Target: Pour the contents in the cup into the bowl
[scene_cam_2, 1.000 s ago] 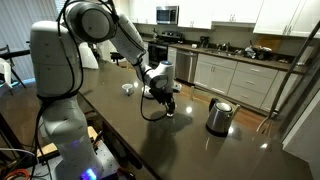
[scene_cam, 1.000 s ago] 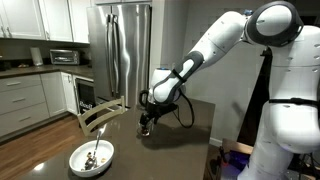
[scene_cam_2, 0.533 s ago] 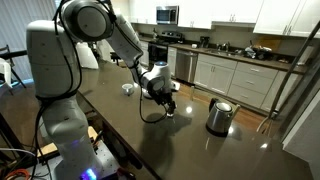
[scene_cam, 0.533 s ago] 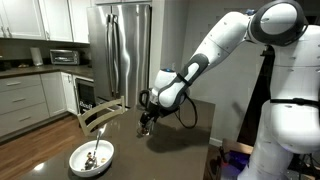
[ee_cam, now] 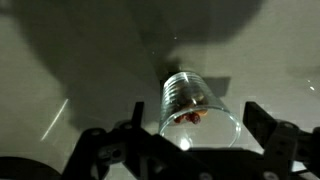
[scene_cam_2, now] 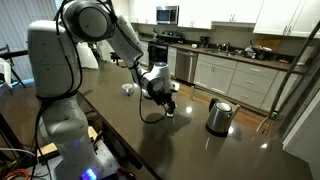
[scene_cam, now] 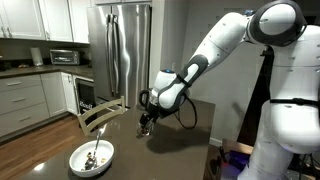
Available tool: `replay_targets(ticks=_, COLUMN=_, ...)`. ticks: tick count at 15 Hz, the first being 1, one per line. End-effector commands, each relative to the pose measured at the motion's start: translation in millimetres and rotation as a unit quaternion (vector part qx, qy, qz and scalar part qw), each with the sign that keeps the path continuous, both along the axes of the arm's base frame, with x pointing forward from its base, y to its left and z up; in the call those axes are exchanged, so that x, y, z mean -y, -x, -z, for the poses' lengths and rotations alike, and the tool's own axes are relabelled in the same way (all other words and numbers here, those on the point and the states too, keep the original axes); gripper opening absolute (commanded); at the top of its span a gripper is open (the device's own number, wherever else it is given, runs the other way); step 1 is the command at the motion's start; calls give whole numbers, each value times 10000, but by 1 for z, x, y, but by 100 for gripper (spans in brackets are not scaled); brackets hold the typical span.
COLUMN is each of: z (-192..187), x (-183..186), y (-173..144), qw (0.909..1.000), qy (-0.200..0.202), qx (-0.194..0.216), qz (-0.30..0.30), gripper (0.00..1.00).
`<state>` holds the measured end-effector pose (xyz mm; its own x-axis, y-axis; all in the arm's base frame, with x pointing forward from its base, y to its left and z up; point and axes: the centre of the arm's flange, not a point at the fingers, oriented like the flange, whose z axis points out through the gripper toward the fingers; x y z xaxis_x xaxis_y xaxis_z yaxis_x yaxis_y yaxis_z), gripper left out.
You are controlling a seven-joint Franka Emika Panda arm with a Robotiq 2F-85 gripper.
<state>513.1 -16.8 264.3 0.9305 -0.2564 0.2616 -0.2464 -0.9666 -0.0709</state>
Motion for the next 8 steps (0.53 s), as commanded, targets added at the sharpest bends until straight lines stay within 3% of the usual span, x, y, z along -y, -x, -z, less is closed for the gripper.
replay_targets(ticks=1, z=9, x=-1, y=-5, qw=9996, qy=0, qx=259, qz=-82, gripper=100)
replay_targets(ticks=8, z=22, x=-4, y=-7, qw=9985, qy=1, qx=544, qz=-102, gripper=100)
